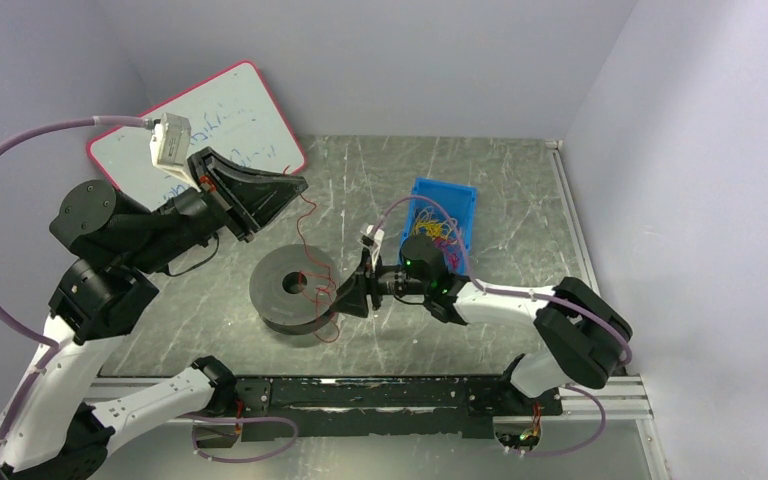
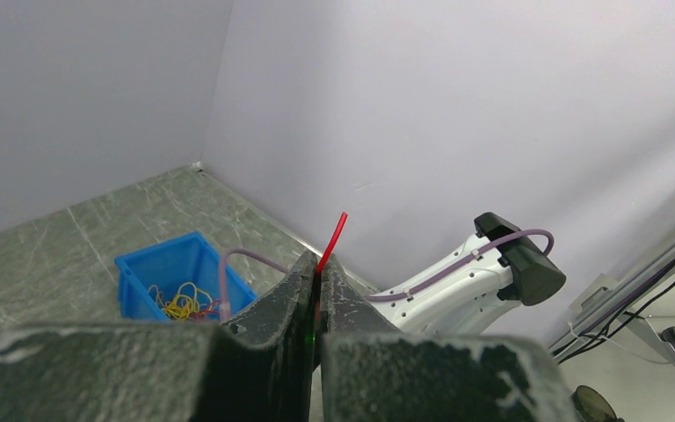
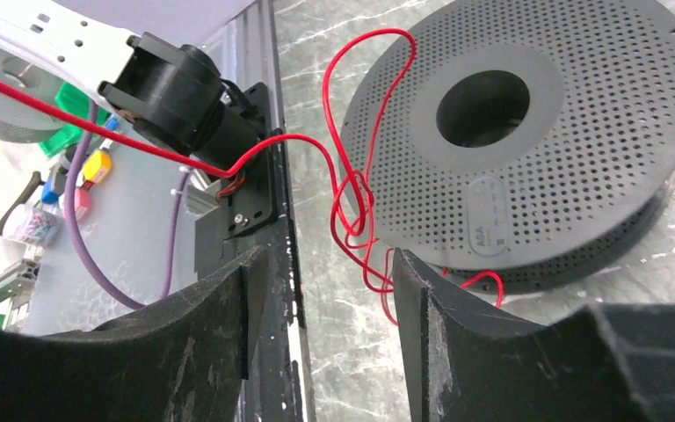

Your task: Wrap the cables

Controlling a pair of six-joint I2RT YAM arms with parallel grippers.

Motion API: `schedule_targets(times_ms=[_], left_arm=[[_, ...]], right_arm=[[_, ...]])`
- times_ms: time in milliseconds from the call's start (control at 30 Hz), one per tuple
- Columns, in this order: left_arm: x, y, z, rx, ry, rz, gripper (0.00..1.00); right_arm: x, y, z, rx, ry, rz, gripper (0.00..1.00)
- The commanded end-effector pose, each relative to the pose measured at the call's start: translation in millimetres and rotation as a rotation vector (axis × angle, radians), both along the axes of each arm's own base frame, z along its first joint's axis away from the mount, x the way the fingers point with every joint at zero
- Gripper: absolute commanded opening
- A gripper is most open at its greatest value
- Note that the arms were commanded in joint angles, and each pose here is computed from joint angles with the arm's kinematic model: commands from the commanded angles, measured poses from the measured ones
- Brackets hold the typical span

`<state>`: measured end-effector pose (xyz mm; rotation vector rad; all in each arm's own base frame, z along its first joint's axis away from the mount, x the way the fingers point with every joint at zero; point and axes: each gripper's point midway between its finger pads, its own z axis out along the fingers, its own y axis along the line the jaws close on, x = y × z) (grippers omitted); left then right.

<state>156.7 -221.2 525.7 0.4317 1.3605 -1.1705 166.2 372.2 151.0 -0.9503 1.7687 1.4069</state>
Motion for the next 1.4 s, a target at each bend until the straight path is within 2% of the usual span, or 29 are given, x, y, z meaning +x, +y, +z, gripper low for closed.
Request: schedule_targets(times_ms=[0, 200, 267, 433, 533, 633, 800, 1000, 1233, 1367], left_arm=[[-5.1, 6.0, 15.0, -0.023, -0.034, 0.012, 0.07], [-5.4, 5.5, 16.0, -0.024, -0.036, 0.009, 0.07], [-5.5, 6.0, 16.3, -0.026, -0.039, 0.011, 0.07], [-4.6, 7.7, 16.3, -0.023, -0.041, 0.022, 0.07], [0.8, 11.0, 13.7, -0.010, -0.035, 0.057, 0.07], [9.2, 23.1, 10.7, 0.015, -0.044, 0.143, 0.07], [48.4, 94.0, -5.7, 0.091, -0.014, 0.586, 0.07], [60.9, 175.6, -41.5, 0.181, 0.054, 1.012, 0.07], [57.9, 225.5, -76.5, 0.308, 0.127, 1.291, 0.07], [47.1, 247.6, -87.8, 0.336, 0.179, 1.397, 0.07]], right_arm=[[-3.0, 16.3, 18.7, 0.077, -0.035, 0.036, 0.57], [1.6, 25.0, 10.1, 0.062, -0.032, 0.020, 0.55], [1.4, 28.0, 10.6, 0.068, -0.032, 0.027, 0.51], [-0.7, 30.6, 8.9, 0.061, -0.031, 0.048, 0.22], [-0.5, 26.2, 9.2, 0.051, -0.036, 0.027, 0.00], [-1.2, 14.9, 11.3, 0.030, -0.057, -0.007, 0.00], [-5.4, -17.1, 30.1, 0.008, -0.106, -0.082, 0.00], [-8.1, -56.7, 56.1, -0.027, -0.158, -0.183, 0.00], [-22.7, -87.8, 92.1, -0.027, -0.192, -0.214, 0.00], [-22.7, -102.9, 96.5, -0.084, -0.193, -0.254, 0.00]])
